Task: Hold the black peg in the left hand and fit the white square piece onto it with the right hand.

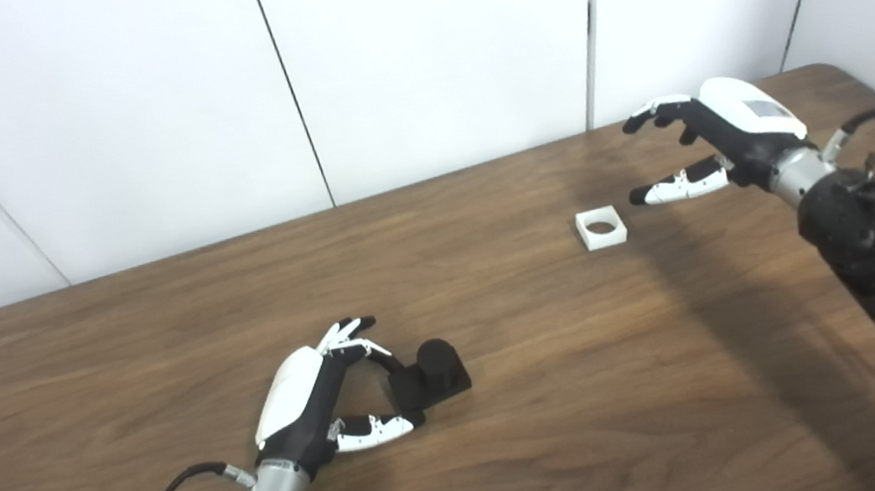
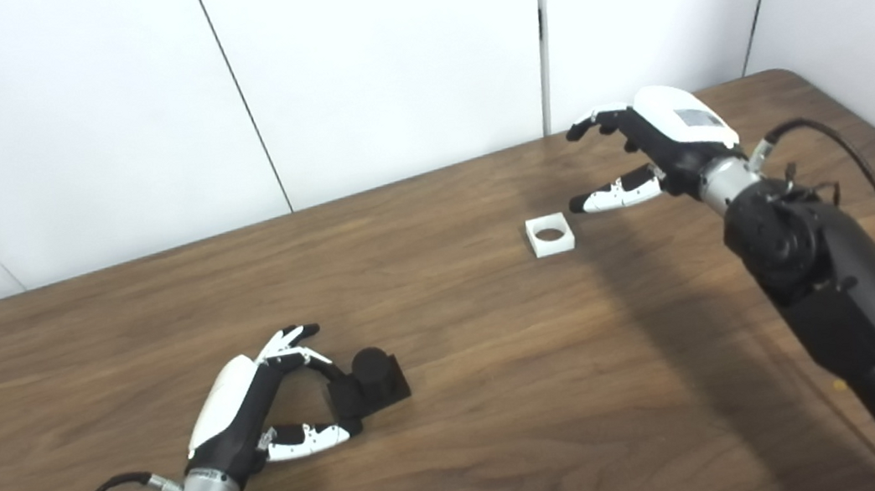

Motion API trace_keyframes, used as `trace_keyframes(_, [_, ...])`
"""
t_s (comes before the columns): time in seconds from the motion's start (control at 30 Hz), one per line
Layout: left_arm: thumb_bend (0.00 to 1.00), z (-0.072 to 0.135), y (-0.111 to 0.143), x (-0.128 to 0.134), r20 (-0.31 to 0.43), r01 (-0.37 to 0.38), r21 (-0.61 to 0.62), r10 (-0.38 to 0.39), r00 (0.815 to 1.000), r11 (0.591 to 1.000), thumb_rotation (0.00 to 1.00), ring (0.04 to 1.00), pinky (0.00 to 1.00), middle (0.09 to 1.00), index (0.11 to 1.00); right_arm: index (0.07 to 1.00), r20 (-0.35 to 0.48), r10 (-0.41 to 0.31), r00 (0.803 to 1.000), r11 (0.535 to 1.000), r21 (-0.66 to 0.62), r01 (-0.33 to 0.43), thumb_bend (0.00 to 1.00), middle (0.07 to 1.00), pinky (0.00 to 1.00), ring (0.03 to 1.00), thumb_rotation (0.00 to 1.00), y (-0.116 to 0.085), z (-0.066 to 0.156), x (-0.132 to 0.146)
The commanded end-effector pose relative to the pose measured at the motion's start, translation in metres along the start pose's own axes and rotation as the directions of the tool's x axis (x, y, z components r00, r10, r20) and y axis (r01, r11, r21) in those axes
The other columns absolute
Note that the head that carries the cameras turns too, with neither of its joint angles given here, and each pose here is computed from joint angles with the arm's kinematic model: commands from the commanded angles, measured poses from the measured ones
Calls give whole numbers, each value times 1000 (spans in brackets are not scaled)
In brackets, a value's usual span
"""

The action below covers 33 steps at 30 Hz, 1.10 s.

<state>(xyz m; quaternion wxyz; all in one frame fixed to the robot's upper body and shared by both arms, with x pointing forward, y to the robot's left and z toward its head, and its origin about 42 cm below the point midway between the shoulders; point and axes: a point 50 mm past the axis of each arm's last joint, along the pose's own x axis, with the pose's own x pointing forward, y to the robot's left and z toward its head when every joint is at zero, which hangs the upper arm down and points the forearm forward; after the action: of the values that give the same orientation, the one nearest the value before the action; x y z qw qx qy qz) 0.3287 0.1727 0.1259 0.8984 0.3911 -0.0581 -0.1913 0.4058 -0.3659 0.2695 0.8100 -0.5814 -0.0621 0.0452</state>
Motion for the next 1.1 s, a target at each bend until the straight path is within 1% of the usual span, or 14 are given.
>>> trace_keyframes(0.0, [520, -16, -12, -9, -75, 90, 31, -88, 993, 995, 76, 978, 936, 925, 491, 804, 45, -15, 999, 999, -49, 17, 749, 917, 762, 903, 481, -36, 11, 16])
trace_keyframes(0.07, [520, -16, -12, -9, -76, 93, 32, -91, 993, 995, 75, 979, 936, 926, 492, 813, 51, 21, 998, 997, -74, -17, 770, 928, 779, 920, 501, -41, 12, 23])
trace_keyframes(0.2, [519, -16, -12, -11, -80, 90, 28, -88, 993, 996, 77, 982, 937, 929, 492, 816, 62, 78, 995, 993, -94, -72, 822, 931, 758, 918, 515, -49, 13, 37])
trace_keyframes(0.27, [520, -17, -13, -11, -81, 87, 26, -85, 993, 996, 77, 979, 936, 925, 492, 816, 60, 97, 993, 991, -95, -91, 821, 934, 782, 932, 486, -50, 13, 42])
trace_keyframes(0.43, [520, -17, -14, -10, -83, 89, 27, -87, 993, 996, 76, 978, 942, 923, 492, 825, 53, 146, 988, 983, -121, -139, 796, 943, 829, 943, 479, -45, 15, 49])
trace_keyframes(0.57, [520, -18, -15, -10, -80, 85, 17, -84, 993, 996, 77, 978, 933, 924, 491, 826, 41, 172, 984, 977, -131, -166, 805, 939, 822, 934, 500, -38, 15, 52])
trace_keyframes(0.73, [520, -17, -12, -10, -82, 84, 27, -82, 993, 996, 78, 979, 937, 924, 492, 833, 43, 210, 977, 969, -140, -203, 817, 939, 811, 941, 560, -27, 13, 53])
trace_keyframes(0.8, [520, -17, -12, -10, -84, 83, 28, -80, 993, 996, 79, 979, 940, 924, 492, 842, 50, 233, 971, 963, -149, -223, 817, 943, 820, 949, 592, -24, 12, 54])
trace_keyframes(0.87, [520, -17, -11, -10, -87, 82, 27, -79, 993, 996, 78, 983, 944, 925, 492, 855, 53, 265, 963, 953, -165, -253, 820, 951, 888, 956, 634, -21, 12, 54])
trace_keyframes(0.93, [520, -17, -11, -10, -85, 80, 31, -77, 993, 996, 77, 981, 947, 924, 492, 871, 48, 298, 953, 942, -179, -285, 837, 965, 918, 969, 663, -19, 12, 55])
trace_keyframes(0.97, [520, -17, -11, -10, -84, 79, 33, -76, 994, 996, 76, 980, 947, 924, 492, 874, 44, 313, 949, 936, -185, -300, 846, 968, 926, 971, 666, -18, 13, 55])
trace_keyframes(1.03, [520, -17, -12, -10, -84, 78, 32, -75, 994, 996, 76, 978, 946, 923, 492, 879, 37, 335, 941, 928, -187, -323, 876, 970, 909, 973, 656, -16, 13, 55])
trace_keyframes(1.07, [520, -17, -12, -10, -84, 77, 32, -75, 994, 997, 76, 978, 945, 923, 492, 880, 33, 343, 939, 925, -186, -331, 909, 968, 907, 974, 648, -14, 13, 55])
